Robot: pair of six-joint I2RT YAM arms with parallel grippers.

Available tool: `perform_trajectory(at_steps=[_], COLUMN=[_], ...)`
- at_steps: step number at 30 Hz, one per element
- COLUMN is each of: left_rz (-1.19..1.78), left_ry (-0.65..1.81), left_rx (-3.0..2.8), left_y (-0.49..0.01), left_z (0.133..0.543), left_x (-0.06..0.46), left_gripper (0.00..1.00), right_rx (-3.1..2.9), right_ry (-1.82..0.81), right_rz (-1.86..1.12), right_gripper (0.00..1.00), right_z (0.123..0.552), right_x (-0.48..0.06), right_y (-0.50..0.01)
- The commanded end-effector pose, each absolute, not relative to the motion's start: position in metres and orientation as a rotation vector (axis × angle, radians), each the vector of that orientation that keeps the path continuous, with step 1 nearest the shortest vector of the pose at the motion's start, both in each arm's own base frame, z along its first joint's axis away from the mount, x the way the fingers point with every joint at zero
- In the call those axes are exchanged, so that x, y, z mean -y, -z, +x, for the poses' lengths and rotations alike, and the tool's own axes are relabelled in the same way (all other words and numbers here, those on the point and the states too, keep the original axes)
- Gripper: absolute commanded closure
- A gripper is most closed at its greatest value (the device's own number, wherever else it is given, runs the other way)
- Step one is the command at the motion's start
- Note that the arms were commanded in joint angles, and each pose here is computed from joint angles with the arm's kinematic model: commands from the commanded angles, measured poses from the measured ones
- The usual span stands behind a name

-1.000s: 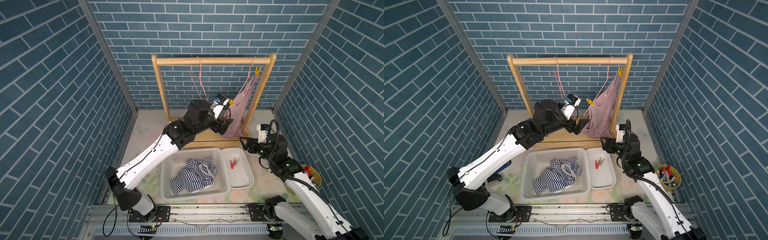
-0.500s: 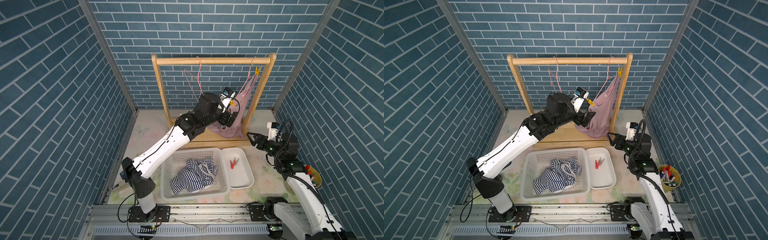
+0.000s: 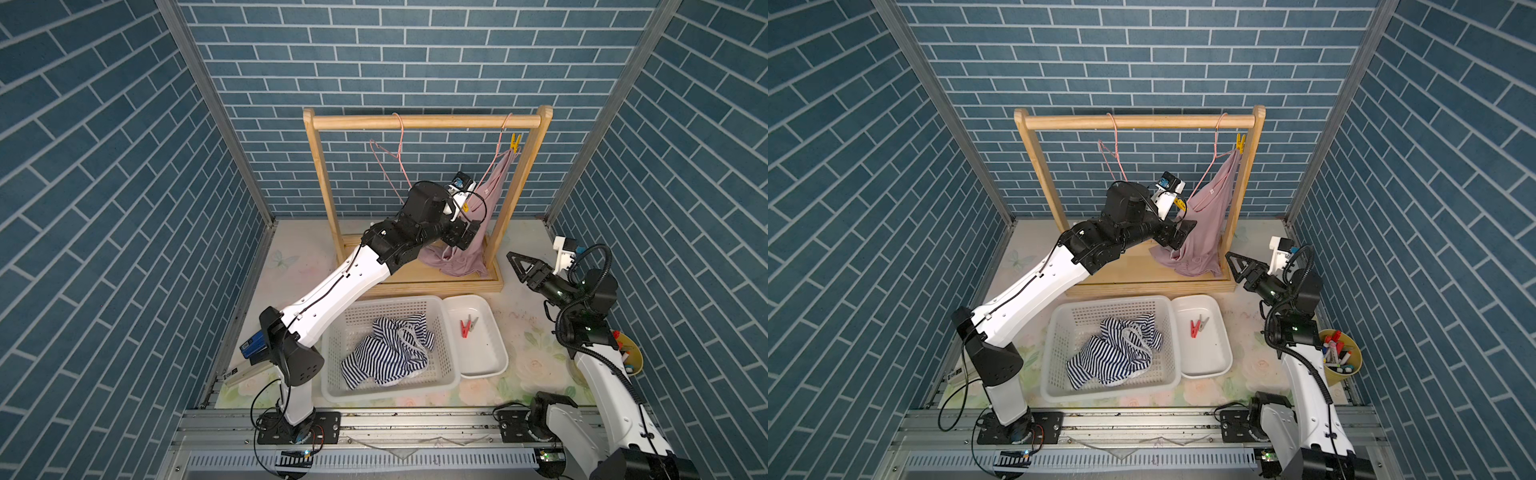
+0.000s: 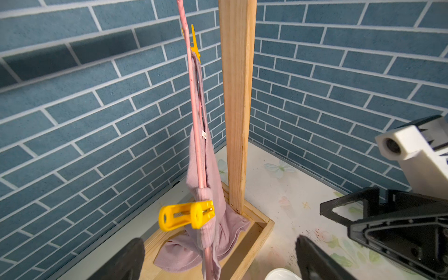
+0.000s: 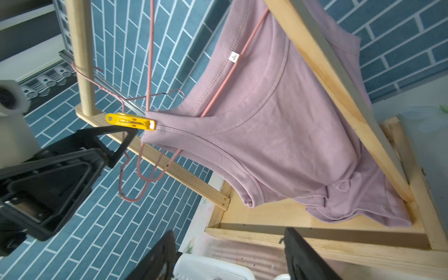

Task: Remove the clothespins securing tank tops to the hanger
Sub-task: Pick up the hanger from the clothesline.

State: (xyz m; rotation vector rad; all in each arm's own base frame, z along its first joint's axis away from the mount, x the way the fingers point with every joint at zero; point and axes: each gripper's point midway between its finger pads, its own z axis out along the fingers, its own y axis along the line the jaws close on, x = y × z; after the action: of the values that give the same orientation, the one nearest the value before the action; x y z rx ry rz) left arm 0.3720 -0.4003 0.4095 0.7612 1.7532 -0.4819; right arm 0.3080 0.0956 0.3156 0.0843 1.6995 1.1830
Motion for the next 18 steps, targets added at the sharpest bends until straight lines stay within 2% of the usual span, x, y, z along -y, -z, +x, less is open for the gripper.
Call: perform_trajectory(at_steps=[1,16,18], left_rz=[0.750,0.740,0.737], left_ry=[0.505,0.524,0.515], left_rx=[-1.765,-1.799,-1.811], left_y=[-0.410,-0.395,-0.390], left_z=[0.376,0.386,0.390], left_x=[0.400,0.407,0.408], left_gripper=[0.01,0.01,0.04], right_rx=[-1.610,-1.529,-1.539], right_ry=[-1.254,-1.251,-1.237], right_rz=[0.023,-0.062,-0.061], right_gripper=[0.29,0.29,0.29], right_z=[0.302,0.274,0.274], right_x=[-0.100,-0.105,-0.105], right_y=[-0.350,-0.384,-0.383])
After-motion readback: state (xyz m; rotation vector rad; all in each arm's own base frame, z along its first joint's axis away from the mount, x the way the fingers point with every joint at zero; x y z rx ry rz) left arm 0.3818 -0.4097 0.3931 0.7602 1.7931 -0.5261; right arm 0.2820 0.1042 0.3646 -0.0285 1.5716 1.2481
